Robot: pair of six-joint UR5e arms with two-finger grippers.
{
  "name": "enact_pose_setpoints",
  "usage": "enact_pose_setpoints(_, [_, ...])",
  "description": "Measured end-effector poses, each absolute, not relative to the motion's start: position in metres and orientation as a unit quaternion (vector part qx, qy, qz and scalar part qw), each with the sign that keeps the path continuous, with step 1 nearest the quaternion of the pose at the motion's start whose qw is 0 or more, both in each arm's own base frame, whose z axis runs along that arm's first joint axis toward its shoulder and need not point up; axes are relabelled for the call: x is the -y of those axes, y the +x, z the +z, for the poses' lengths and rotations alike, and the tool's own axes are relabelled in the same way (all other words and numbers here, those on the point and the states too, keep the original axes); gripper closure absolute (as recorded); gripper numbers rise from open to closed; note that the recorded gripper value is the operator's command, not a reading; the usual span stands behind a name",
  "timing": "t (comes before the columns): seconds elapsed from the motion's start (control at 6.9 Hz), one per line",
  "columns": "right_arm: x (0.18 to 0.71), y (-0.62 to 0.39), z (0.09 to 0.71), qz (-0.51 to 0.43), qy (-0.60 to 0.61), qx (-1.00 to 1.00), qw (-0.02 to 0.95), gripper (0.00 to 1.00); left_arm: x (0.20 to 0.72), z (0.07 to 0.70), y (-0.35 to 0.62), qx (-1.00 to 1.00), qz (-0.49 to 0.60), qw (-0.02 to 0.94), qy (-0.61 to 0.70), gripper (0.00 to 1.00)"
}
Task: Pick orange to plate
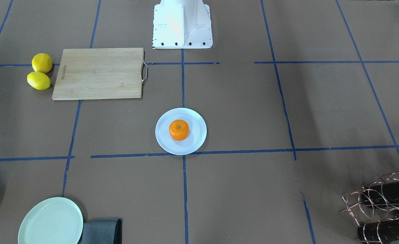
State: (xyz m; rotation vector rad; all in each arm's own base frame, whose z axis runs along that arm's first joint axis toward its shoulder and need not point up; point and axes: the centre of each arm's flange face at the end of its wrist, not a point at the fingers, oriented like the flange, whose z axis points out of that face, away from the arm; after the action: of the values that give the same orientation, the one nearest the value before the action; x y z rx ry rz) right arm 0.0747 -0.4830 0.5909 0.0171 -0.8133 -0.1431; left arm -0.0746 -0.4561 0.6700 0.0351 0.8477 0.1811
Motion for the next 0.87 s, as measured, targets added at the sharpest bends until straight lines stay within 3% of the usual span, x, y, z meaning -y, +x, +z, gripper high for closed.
enact_pose_setpoints(0.29, [0.463,0.088,0.634,-0.061,0.03,0.401,0.914,0.0,0.456,0.67,-0.075,-0.41,0.088,0.908,0.017,0.0])
enact_pose_setpoints(0.87, [0.462,0.089,0.638,-0.02,0.024,0.401,0.916,0.0,0.456,0.67,-0.075,-0.41,0.087,0.908,0.017,0.0])
